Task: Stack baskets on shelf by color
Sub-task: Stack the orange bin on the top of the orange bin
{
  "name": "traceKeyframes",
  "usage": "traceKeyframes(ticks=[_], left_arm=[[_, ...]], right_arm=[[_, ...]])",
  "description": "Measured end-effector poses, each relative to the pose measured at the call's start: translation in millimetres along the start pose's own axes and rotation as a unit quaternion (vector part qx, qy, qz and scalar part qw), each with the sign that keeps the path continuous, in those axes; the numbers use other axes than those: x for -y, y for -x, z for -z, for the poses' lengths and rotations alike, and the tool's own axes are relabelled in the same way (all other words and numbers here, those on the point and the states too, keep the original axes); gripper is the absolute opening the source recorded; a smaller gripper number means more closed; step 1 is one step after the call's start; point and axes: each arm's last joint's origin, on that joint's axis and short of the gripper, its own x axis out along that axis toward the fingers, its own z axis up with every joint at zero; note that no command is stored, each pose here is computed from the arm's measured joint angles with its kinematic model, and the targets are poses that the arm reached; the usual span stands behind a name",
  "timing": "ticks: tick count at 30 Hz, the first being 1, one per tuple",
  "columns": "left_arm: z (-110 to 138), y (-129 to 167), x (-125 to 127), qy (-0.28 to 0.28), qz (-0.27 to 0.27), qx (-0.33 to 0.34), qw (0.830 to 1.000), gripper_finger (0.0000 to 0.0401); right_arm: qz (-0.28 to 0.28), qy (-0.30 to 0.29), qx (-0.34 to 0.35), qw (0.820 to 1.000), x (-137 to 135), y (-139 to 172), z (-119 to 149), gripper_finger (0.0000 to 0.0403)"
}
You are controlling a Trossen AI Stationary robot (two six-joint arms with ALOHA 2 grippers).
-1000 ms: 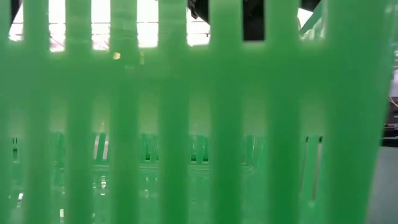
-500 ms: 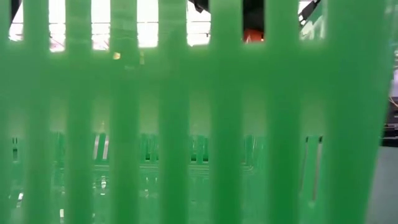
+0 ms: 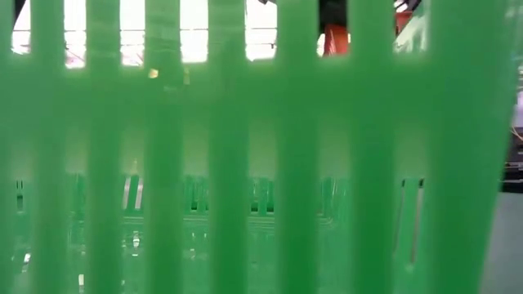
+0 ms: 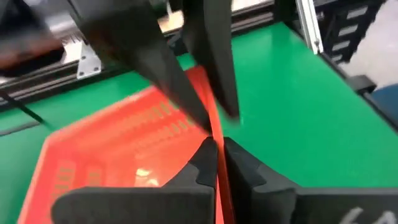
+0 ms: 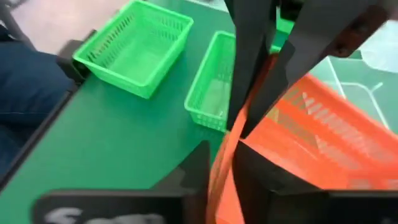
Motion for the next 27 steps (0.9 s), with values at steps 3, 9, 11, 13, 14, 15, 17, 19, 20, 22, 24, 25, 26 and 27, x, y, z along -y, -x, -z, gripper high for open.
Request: traceKeyframes(ticks=[3, 9, 11, 13, 14, 15, 17, 19, 20, 22, 24, 25, 26, 27], left_arm=[[1, 6, 3, -0.029, -0.001, -0.018, 0.999, 0.0007], [-20, 45, 2, -0.106, -0.086, -0.023, 0.99, 0.0006], [-26, 61, -1, -0.125, -0.108, -0.025, 0.986, 0.0006], [-35, 80, -6, -0.142, -0.134, -0.017, 0.981, 0.0007], [-40, 92, -11, -0.149, -0.148, -0.01, 0.978, 0.0007], [-45, 106, -16, -0.158, -0.165, 0.001, 0.973, 0.0006], [-52, 134, -33, -0.168, -0.199, 0.011, 0.965, 0.0005], [-52, 154, -56, -0.166, -0.227, 0.008, 0.96, 0.0006], [-50, 163, -70, -0.165, -0.231, 0.008, 0.959, 0.0006], [-42, 175, -99, -0.161, -0.228, 0.009, 0.96, 0.0006], [-34, 184, -130, -0.152, -0.233, 0.024, 0.96, 0.0005], [-27, 189, -145, -0.148, -0.232, 0.022, 0.961, 0.0005], [-20, 190, -159, -0.143, -0.23, 0.018, 0.962, 0.0005], [-12, 189, -173, -0.14, -0.232, 0.017, 0.962, 0.0006]], right_arm=[[0.009, -0.016, 0.048, 0.999, 2, 23, -7, 0.0101], [0.051, -0.015, 0.192, 0.98, 12, 91, -15, 0.0125], [0.071, -0.022, 0.24, 0.968, 16, 113, -15, 0.0125], [0.09, -0.025, 0.265, 0.96, 20, 128, -12, 0.0123], [0.099, -0.025, 0.273, 0.957, 21, 132, -10, 0.0122], [0.106, -0.026, 0.282, 0.953, 22, 134, -8, 0.012], [0.117, -0.021, 0.3, 0.946, 23, 134, -2, 0.0118], [0.119, -0.005, 0.318, 0.94, 22, 127, 4, 0.0117], [0.121, 0.003, 0.332, 0.935, 22, 124, 6, 0.0117], [0.129, 0.018, 0.361, 0.923, 22, 118, 9, 0.0117], [0.138, 0.031, 0.39, 0.91, 21, 112, 13, 0.0117], [0.143, 0.038, 0.404, 0.903, 21, 110, 14, 0.0117], [0.149, 0.043, 0.418, 0.895, 21, 109, 15, 0.0117], [0.153, 0.046, 0.43, 0.889, 21, 109, 15, 0.0117]])
